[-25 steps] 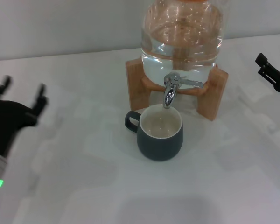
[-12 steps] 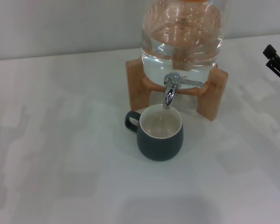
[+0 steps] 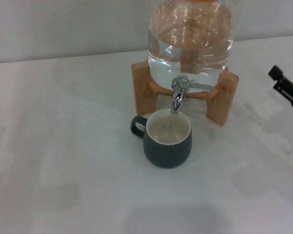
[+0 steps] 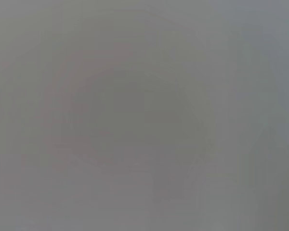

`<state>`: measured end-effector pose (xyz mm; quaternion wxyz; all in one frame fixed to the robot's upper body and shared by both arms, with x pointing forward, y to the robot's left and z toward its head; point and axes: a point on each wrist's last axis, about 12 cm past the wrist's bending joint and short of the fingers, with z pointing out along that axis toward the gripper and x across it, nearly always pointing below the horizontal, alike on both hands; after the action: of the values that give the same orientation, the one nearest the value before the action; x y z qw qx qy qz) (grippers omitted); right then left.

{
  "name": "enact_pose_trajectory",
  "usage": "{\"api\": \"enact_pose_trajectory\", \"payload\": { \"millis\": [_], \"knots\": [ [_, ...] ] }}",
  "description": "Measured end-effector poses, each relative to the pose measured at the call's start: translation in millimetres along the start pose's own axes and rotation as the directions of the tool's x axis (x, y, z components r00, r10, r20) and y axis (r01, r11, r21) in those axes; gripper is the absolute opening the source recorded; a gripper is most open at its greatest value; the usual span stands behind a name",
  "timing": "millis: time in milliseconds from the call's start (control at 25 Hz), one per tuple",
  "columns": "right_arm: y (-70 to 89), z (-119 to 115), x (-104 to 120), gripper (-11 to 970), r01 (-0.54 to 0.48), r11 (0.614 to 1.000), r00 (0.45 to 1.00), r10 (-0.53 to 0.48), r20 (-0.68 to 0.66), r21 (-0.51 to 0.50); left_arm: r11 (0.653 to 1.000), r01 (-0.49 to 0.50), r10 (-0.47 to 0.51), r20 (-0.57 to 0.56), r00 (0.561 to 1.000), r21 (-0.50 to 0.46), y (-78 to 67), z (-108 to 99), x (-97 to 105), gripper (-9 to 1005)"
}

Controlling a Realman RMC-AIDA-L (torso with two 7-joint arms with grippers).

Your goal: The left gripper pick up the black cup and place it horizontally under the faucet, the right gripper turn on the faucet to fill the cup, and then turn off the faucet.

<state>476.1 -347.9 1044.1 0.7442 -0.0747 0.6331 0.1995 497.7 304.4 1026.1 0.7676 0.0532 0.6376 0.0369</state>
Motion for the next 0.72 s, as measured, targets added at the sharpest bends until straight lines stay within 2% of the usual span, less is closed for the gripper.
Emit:
{"api": "enact_pose_trajectory", "payload": {
  "millis": [160,320,720],
  "knots": [
    [8.6,-8.2,2.5,862,-0.014,0.998,1.000,0.013,-0.016,-0.061,1.000,-0.005,0.005,-0.024,1.000,0.001,1.3,-1.7,3.2,773],
    [19.3,-12.1,5.6,862,-0.033,0.991,0.999,0.030,-0.028,-0.126,1.000,-0.002,0.003,-0.028,1.000,0.027,-3.4,-2.7,3.8,773],
    [45.2,1.7,13.5,862,-0.094,0.948,0.993,0.068,-0.094,-0.305,0.997,0.001,0.003,-0.055,0.999,0.076,-11.8,-5.0,7.2,773]
  ]
}}
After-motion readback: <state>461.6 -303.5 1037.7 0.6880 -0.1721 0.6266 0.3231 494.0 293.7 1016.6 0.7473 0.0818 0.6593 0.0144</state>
